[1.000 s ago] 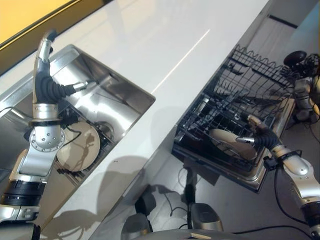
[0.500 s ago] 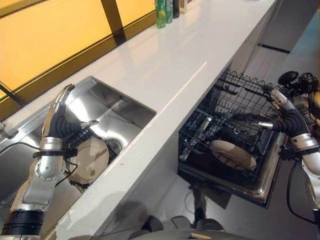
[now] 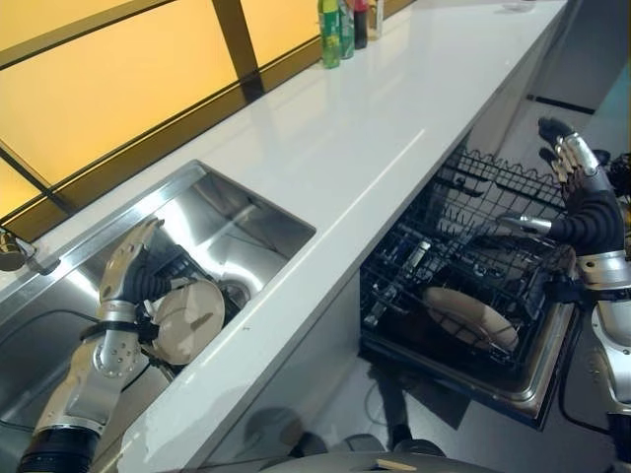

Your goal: Pick up plates and place into dishwasher.

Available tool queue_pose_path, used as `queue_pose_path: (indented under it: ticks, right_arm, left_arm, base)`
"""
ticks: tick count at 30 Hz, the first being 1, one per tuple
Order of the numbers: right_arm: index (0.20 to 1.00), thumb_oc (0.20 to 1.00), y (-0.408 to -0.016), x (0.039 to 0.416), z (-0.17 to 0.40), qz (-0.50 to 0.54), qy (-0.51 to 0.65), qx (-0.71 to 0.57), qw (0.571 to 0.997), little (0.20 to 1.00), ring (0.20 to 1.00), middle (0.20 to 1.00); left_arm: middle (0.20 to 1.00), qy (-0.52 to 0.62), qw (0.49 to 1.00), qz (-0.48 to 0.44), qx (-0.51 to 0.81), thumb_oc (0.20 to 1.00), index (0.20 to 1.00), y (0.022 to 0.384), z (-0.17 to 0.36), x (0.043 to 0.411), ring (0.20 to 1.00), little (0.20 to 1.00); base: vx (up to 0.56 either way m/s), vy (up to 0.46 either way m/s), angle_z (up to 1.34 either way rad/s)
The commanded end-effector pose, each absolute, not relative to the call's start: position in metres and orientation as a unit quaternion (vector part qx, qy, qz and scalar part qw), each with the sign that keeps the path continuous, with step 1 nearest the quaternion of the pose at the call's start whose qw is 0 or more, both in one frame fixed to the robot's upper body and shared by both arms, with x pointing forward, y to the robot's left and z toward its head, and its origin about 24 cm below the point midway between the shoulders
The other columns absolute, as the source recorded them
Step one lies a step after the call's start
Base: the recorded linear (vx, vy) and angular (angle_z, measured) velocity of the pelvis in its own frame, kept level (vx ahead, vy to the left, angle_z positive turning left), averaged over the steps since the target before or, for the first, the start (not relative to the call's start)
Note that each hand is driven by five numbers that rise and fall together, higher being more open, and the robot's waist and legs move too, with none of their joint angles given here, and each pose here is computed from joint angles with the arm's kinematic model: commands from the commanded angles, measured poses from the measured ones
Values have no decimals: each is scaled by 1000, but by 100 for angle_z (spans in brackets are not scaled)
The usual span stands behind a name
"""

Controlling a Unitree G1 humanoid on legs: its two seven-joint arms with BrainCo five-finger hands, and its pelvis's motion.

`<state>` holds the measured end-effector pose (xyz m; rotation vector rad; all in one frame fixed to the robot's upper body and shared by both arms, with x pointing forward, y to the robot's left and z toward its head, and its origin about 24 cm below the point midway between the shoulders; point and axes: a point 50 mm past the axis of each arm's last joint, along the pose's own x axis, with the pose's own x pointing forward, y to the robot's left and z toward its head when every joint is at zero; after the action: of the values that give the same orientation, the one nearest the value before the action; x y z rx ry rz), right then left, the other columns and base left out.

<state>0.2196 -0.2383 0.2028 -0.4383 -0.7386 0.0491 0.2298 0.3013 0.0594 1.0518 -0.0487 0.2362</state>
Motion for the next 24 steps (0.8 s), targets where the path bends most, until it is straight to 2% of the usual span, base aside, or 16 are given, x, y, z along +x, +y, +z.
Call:
queue_pose_path:
  ticks: [1,8,16,24]
  right_arm:
    - [1000,1000,-210,212,238,53,-478,-177,859,1000,1000,1000]
    - [1000,1000,-200,217,240,72,-489,-156,855,1000,1000,1000]
    - [1000,1000,-204,220,235,79,-460,-157,870,1000,1000,1000]
    - [1000,1000,-210,222,233,85,-442,-161,878,1000,1000,1000]
  left_arm:
    - [1000,-48,827,129,544,1000,1000,314,84,234,1000,1000]
    - [1000,-3,818,75,570,1000,1000,309,69,239,1000,1000]
    - [1000,94,799,-65,590,1000,1000,301,49,233,1000,1000]
    - [1000,120,767,-86,625,1000,1000,304,46,227,1000,1000]
  base:
    - [85,172,-32]
    - [103,204,0]
    - [136,153,5]
    - [97,96,2]
